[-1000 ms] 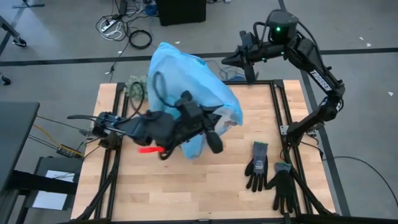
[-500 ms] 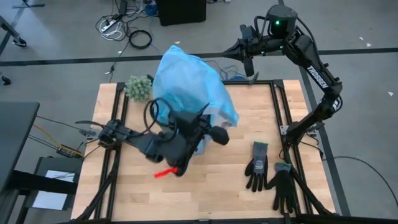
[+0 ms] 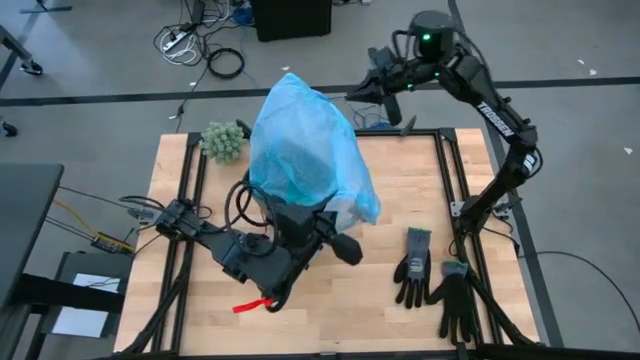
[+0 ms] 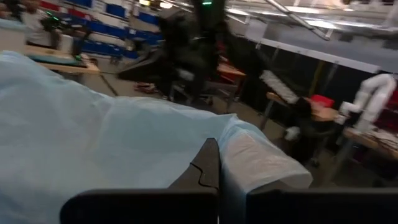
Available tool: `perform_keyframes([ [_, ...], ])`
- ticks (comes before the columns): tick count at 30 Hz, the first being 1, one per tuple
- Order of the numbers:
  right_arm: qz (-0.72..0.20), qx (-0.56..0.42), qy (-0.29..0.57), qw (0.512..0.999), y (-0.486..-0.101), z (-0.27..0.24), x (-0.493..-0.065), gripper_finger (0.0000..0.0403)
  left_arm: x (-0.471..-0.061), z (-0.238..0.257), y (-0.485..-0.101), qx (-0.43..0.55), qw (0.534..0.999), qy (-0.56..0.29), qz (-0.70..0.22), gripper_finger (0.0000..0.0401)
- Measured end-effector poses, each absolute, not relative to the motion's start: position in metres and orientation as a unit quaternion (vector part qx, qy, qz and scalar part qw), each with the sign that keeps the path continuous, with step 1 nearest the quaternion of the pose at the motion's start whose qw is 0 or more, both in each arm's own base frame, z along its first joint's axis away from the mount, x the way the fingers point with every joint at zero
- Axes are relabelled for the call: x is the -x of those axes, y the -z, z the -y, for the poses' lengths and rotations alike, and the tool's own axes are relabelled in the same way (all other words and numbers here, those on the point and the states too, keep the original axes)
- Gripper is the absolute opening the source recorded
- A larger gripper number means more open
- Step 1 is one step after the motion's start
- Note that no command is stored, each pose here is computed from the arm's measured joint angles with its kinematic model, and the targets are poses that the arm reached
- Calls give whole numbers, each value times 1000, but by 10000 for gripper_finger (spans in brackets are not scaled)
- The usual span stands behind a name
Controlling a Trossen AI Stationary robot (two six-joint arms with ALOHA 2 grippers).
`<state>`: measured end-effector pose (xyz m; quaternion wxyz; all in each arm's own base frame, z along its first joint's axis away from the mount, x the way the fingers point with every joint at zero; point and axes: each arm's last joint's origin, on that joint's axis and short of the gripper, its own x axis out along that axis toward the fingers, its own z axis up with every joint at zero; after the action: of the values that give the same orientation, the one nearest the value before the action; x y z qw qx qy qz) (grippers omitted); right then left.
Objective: Place trash/remove bag and relplace
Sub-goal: Insert the new blue trash bag into the trash bin
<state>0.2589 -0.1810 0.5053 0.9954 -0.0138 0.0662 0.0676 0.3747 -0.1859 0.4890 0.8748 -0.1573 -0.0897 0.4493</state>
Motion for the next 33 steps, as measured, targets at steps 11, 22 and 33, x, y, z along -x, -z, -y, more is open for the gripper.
perform_keyframes([
  [11, -87, -31, -157, 983, -455, 196, -332, 0, -354, 212, -492, 132, 877, -457, 69, 2],
  [22, -93, -54, -257, 960, -414, 158, -401, 0, -353, 211, -496, 137, 875, -458, 71, 9],
  [33, -142, -69, -327, 932, -386, 106, -432, 0, -349, 208, -510, 135, 876, -458, 70, 10],
])
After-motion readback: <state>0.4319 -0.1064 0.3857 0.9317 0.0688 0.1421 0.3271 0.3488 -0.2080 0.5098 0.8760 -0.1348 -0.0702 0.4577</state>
